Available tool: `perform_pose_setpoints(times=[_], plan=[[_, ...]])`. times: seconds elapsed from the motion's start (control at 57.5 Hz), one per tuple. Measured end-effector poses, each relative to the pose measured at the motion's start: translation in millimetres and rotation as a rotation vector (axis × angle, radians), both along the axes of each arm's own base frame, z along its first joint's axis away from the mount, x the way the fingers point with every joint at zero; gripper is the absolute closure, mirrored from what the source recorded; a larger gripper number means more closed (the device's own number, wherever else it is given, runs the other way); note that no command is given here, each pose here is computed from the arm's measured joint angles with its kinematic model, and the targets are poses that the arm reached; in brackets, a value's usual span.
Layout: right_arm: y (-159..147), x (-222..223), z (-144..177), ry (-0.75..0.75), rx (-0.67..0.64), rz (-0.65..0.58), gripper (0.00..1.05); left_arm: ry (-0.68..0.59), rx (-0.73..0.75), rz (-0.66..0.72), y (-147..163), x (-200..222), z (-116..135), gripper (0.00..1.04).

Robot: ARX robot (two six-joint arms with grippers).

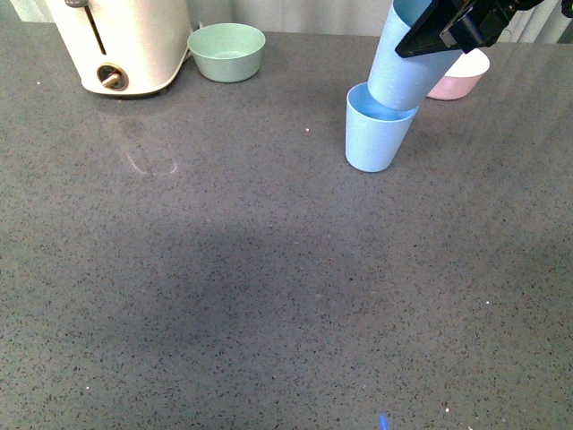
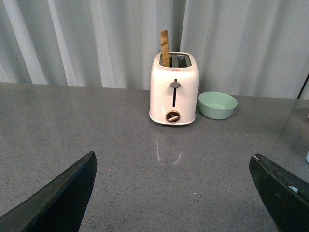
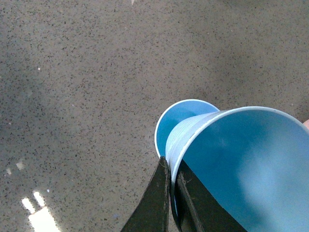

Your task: Stack blue cups with both arms

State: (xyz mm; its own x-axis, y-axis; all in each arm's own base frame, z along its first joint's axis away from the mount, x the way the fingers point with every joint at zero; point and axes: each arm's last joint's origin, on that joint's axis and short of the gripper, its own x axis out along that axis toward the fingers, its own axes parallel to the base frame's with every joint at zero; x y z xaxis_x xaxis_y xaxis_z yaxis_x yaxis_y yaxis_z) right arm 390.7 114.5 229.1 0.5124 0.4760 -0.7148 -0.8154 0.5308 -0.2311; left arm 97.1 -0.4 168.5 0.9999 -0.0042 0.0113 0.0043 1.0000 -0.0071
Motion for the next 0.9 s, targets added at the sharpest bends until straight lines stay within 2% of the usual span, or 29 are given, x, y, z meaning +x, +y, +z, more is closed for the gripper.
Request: perform_pose_setpoints(times=[0.695, 0.904], plan=[[11, 10, -16, -0.001, -0.024, -0.006, 1.03, 0.0, 0.0, 0.0, 0, 0, 0, 0.09], [11, 11, -16, -0.02, -0.024, -0.01, 0.74, 0.0, 0.0, 0.0, 0, 0, 0, 0.09]])
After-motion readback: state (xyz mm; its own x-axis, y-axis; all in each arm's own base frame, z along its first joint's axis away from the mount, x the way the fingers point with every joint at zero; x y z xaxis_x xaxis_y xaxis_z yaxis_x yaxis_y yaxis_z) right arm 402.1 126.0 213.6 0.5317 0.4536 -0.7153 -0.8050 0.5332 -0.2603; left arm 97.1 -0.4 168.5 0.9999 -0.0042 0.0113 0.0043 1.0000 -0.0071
